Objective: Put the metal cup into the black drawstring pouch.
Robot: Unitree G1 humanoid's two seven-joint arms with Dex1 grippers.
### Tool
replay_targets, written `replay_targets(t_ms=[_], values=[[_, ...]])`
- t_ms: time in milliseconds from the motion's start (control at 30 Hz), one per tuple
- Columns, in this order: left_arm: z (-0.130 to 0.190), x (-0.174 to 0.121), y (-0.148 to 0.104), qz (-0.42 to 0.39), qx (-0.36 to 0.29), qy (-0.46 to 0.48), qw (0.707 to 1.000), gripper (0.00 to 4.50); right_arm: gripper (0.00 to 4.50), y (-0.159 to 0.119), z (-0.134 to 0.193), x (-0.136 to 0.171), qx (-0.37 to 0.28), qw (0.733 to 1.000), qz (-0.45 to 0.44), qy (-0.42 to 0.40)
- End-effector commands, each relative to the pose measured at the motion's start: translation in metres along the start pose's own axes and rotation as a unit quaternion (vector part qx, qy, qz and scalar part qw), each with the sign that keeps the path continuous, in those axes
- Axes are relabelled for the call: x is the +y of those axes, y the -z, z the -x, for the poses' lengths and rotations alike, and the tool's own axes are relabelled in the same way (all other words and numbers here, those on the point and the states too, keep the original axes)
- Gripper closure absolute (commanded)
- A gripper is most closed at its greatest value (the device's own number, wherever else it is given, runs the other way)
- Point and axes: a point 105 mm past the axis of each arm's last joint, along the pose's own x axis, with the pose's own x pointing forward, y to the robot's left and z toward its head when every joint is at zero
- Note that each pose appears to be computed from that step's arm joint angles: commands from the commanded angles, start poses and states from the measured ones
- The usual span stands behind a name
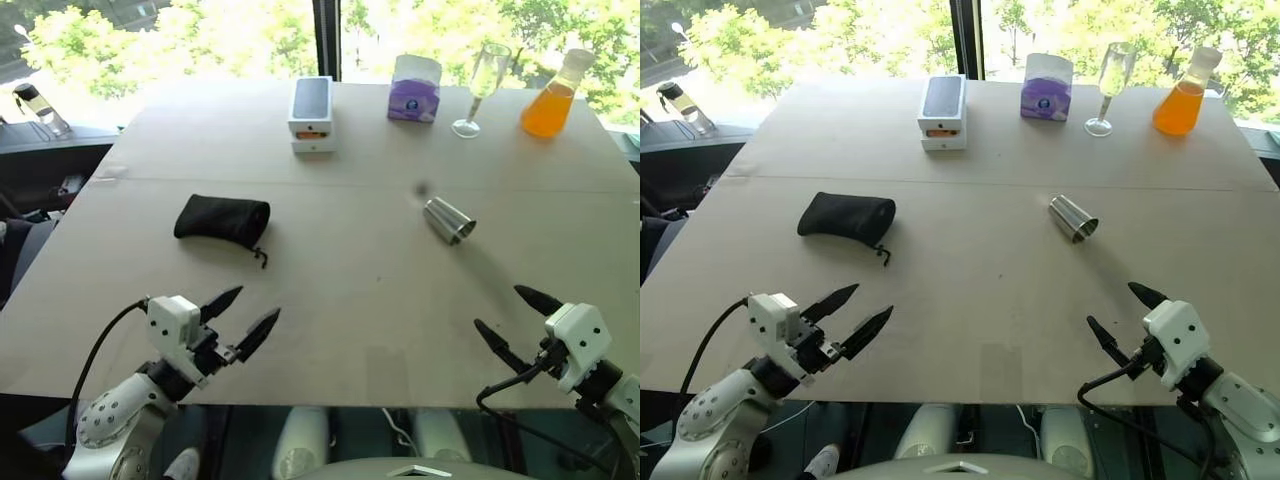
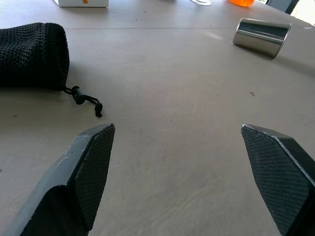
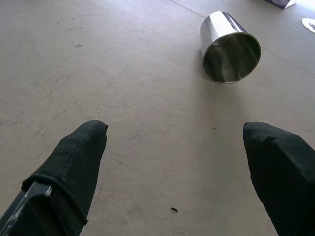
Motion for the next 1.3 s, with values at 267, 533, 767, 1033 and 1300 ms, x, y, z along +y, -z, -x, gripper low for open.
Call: replay_targets(t_ms=[267, 533, 767, 1033, 1300], values=[[-0.031, 0.002, -0.045, -0.019, -0.049, -0.027, 0.998, 0.23, 0.00, -0.070, -0.017, 0.018, -0.164, 0.979, 0.019, -0.122], [-0.069, 0.026, -0.064, -0.162, 0.048, -0.213, 0.962, 0.23, 0.00, -0.112, -0.016, 0.024, -0.246, 0.940, 0.050, -0.229], [-0.073, 0.031, -0.081, -0.250, 0.078, -0.296, 0.918, 0.23, 0.00, -0.123, -0.018, 0.022, -0.270, 0.932, 0.053, -0.236], [-0.089, 0.060, -0.090, -0.278, 0.152, -0.377, 0.870, 0.23, 0.00, -0.121, -0.024, 0.017, -0.265, 0.936, 0.054, -0.225], [-0.120, 0.054, -0.079, -0.280, 0.212, -0.378, 0.857, 0.23, 0.00, -0.119, -0.027, 0.016, -0.260, 0.940, 0.056, -0.216]])
